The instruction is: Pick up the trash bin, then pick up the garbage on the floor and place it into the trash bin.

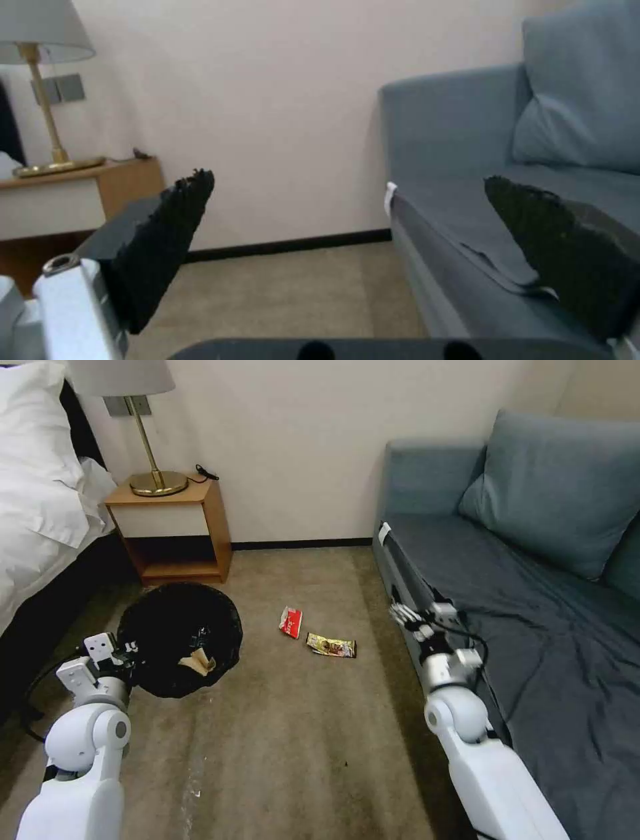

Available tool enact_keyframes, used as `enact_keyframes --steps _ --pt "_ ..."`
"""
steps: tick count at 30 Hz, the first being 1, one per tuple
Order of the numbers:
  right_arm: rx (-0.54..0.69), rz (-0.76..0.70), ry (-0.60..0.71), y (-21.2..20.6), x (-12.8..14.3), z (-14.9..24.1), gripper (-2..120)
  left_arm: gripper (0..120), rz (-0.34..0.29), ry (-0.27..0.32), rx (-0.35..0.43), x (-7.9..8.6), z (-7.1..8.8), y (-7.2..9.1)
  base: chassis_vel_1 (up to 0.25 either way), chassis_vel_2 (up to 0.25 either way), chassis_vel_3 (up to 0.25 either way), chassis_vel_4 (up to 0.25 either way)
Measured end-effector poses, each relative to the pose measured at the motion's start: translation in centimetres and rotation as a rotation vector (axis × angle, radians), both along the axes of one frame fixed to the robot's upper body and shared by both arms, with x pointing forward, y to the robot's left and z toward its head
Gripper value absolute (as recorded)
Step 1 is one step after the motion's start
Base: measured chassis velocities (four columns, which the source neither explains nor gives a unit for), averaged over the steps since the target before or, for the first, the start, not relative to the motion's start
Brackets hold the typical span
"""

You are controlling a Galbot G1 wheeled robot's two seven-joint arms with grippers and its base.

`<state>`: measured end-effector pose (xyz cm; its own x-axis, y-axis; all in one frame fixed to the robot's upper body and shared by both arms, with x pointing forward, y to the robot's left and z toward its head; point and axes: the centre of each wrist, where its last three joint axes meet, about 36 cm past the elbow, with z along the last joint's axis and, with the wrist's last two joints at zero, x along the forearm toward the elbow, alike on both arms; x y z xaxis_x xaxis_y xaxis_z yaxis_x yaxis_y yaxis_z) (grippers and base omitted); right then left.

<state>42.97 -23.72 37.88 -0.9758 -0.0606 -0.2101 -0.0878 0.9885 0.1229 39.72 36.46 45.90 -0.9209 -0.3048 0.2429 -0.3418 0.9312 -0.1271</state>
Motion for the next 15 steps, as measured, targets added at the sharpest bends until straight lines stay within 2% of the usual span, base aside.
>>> enact_keyframes --steps 15 --pt "-0.06 0.026 0.011 -1.3 -1.0 -2.6 100 1 0.011 0.005 -0.014 -1.1 -1.3 -0.1 0.0 0.0 0.0 0.0"
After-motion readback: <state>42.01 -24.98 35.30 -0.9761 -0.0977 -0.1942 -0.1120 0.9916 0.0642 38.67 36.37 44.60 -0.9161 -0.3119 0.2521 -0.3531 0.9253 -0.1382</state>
